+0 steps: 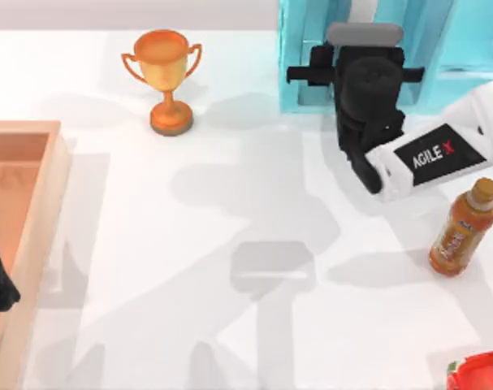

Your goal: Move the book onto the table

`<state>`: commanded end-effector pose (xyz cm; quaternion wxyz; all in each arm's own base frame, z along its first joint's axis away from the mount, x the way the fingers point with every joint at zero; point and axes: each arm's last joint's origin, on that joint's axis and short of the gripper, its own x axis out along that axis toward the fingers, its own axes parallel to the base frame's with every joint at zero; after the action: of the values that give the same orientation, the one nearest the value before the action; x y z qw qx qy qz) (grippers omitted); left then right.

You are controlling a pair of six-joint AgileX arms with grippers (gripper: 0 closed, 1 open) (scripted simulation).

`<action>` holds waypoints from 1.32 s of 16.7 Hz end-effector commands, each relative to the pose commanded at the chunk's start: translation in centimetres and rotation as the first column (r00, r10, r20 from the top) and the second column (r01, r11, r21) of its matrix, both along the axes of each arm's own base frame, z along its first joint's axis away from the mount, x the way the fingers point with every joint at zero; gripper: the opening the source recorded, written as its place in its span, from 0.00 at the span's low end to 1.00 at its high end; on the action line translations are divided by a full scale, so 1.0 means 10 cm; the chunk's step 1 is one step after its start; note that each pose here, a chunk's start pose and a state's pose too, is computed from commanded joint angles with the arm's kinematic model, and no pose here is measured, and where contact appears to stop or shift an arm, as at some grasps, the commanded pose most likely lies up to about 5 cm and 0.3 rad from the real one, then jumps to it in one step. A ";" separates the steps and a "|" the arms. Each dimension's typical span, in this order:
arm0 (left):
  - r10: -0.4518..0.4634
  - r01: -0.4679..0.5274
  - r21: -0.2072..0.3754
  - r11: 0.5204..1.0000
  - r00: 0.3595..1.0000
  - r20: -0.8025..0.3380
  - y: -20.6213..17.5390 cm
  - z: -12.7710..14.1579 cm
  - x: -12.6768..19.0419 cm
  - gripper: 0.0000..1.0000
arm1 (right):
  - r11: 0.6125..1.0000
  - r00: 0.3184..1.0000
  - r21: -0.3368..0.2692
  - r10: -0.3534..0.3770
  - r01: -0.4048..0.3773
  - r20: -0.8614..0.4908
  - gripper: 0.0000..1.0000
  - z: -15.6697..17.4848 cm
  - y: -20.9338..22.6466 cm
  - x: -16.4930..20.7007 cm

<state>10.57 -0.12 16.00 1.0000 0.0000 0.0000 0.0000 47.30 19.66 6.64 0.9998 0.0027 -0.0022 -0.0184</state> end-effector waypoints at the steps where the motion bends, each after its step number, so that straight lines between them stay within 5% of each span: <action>1: 0.000 0.000 0.000 1.000 1.000 0.000 0.00 0.00 0.00 1.00 | 1.000 1.000 0.000 0.000 0.000 0.000 0.25 0.00 0.00 0.00; 5: 0.000 0.000 0.000 1.000 1.000 0.000 0.00 0.00 0.00 1.00 | 1.000 1.000 0.000 0.000 0.000 0.000 0.00 0.00 0.00 0.00; 15: 0.000 0.000 0.000 1.000 1.000 0.000 0.00 0.00 0.00 1.00 | 1.000 1.000 0.000 0.000 0.000 -0.002 0.00 0.02 0.01 -0.02; 22: 0.000 0.000 0.000 1.000 1.000 0.000 0.00 0.00 0.00 1.00 | 1.000 1.000 -0.009 0.008 -0.008 -0.014 0.00 0.63 0.16 -0.37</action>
<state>10.57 -0.12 16.00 1.0000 0.0000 0.0000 0.0000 43.61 21.24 12.96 0.9999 -0.0018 0.0045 -0.0146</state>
